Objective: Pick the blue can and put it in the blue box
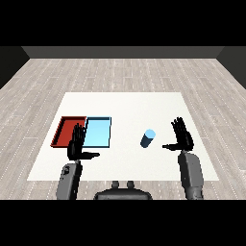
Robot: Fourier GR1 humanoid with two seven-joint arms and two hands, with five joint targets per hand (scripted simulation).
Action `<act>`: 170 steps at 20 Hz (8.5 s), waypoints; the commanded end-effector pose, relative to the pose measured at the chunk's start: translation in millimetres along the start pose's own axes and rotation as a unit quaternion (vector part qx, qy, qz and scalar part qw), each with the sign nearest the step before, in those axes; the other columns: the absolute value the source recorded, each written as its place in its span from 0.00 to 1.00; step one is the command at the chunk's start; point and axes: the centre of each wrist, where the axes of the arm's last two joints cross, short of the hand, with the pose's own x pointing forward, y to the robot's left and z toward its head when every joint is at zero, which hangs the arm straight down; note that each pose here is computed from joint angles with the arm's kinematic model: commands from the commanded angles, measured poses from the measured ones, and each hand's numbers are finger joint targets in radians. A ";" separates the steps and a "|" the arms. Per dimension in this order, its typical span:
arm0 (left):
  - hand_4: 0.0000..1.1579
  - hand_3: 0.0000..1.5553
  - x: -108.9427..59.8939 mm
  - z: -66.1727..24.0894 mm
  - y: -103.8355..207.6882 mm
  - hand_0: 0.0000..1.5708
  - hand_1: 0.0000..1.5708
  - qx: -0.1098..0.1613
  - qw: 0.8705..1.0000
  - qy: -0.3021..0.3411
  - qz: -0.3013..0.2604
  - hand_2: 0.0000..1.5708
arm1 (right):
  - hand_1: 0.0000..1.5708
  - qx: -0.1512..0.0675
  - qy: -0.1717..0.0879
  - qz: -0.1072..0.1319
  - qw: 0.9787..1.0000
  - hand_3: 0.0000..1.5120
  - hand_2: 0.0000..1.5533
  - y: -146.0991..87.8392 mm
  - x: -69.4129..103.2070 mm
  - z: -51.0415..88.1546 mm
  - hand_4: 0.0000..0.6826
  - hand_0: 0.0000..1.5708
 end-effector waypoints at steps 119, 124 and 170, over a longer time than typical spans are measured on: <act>0.00 0.00 -27.8 -43.9 -86.1 0.00 0.00 -0.090 0.993 0.081 0.008 0.00 | 0.91 0.061 -0.013 0.024 0.998 0.93 0.93 197.3 -16.1 -64.8 0.97 0.91; 0.00 0.00 -47.6 -32.5 -101.4 0.00 0.00 -0.099 0.990 0.097 0.026 0.00 | 0.91 0.083 -0.025 0.022 0.996 0.94 0.93 214.7 -20.3 -81.0 0.97 0.91; 0.11 0.06 -71.5 -45.1 -166.2 0.25 0.25 -0.146 0.976 0.092 -0.135 0.37 | 0.94 0.174 -0.038 0.005 0.984 0.93 0.95 284.3 -12.9 -52.2 0.88 0.94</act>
